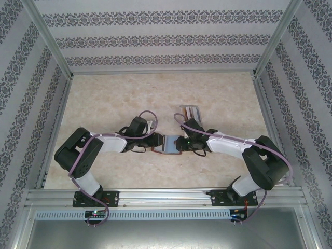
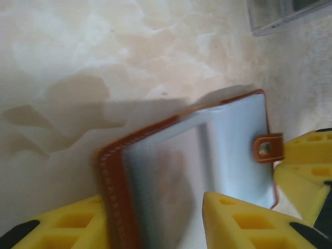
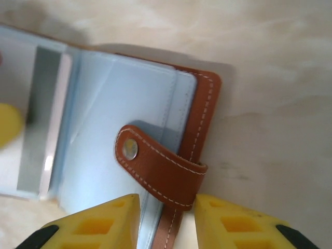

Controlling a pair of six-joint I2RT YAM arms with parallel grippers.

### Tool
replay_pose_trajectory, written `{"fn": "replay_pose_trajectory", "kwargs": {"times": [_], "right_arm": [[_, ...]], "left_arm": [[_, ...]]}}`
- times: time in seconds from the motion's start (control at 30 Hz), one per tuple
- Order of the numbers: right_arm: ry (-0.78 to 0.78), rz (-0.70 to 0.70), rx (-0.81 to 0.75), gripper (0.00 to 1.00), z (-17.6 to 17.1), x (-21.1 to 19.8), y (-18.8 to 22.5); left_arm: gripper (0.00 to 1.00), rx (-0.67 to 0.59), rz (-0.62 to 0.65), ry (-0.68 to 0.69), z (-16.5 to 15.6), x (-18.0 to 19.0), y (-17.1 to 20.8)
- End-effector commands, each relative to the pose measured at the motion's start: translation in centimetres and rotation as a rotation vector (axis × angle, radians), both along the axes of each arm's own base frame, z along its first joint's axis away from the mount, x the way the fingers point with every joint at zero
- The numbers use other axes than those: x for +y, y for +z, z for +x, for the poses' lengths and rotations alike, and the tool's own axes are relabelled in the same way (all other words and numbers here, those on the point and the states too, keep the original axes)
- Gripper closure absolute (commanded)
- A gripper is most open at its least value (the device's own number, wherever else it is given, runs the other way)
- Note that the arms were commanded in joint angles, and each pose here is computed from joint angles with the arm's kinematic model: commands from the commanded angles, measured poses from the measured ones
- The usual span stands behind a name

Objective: Put the credit cards into the card holder

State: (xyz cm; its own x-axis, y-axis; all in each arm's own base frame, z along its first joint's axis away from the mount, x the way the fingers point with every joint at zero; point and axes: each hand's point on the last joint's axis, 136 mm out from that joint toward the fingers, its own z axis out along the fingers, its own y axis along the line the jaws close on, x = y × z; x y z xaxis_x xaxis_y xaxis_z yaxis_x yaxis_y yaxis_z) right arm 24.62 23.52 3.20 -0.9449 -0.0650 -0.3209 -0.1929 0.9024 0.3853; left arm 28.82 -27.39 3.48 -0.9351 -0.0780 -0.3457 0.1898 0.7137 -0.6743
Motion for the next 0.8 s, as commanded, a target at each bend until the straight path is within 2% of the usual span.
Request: {"fn": "replay_pose_trajectory", "kwargs": {"times": [0.0, 0.1, 0.3, 0.47, 0.77], "right_arm": [[0.041, 0.107, 0.008, 0.66, 0.4, 3.2, 1.2], [0.028, 0.102, 0.009, 0.66, 0.5, 3.3, 0.5], [-0.017, 0.042, -0.020, 0.57, 1.0, 2.0, 0.1], [-0.070, -0.183, -0.101, 0.51, 1.7, -1.7, 0.4], [-0.132, -0.401, -0.130, 0.50, 3.0, -4.4, -1.0]], "left_arm": [[0.56, -0.035, -0.077, -0.035, -0.9, -1.5, 2.3], [0.56, -0.096, -0.083, -0.030, -0.7, -1.3, 4.3], [0.56, -0.161, -0.004, -0.037, -0.6, -0.9, 5.7], [0.58, -0.134, 0.042, -0.025, -0.6, -0.8, 4.4], [0.75, -0.109, 0.063, -0.028, -0.8, -1.4, 3.4]]}}
